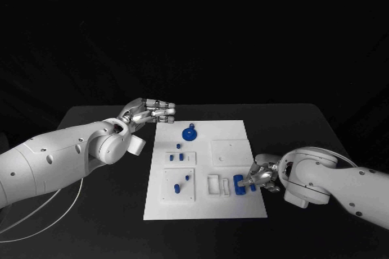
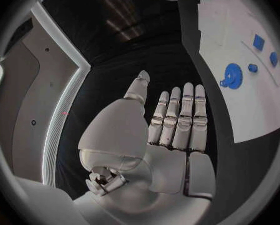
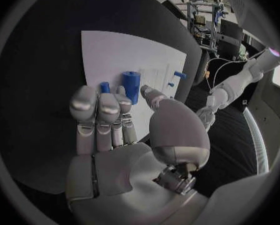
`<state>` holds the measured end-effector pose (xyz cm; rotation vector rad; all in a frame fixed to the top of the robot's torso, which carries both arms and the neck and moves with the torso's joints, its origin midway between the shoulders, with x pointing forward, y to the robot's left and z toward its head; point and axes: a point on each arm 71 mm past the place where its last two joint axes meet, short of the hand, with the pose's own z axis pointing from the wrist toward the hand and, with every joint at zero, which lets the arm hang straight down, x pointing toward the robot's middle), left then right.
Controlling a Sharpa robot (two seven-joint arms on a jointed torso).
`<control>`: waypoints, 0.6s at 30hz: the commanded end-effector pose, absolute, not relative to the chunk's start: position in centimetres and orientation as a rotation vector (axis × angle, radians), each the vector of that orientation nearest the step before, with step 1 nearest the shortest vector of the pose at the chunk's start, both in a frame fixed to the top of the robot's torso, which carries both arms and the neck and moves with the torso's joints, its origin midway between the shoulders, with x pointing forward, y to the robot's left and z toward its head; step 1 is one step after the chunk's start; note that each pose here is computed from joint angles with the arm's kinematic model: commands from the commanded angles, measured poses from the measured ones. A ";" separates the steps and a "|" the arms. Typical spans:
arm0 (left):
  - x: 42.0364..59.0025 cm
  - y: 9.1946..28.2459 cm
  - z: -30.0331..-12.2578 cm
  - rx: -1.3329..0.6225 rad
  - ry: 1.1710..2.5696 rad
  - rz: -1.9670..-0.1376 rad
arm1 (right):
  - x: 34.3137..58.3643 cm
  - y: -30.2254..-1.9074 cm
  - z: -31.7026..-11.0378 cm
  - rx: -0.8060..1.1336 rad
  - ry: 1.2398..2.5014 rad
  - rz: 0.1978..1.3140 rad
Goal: Assemble the parts on the task board
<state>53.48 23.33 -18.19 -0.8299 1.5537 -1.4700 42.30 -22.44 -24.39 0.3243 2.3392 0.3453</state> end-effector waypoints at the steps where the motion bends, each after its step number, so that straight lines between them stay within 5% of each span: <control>1: 53.4 23.1 -18.1 -0.816 1.543 -1.481 | 42.3 -22.3 -24.8 0.298 2.353 0.284; 18: 53.4 22.8 -18.2 -0.821 1.565 -1.493 | 42.8 -19.9 -26.1 0.261 2.313 0.282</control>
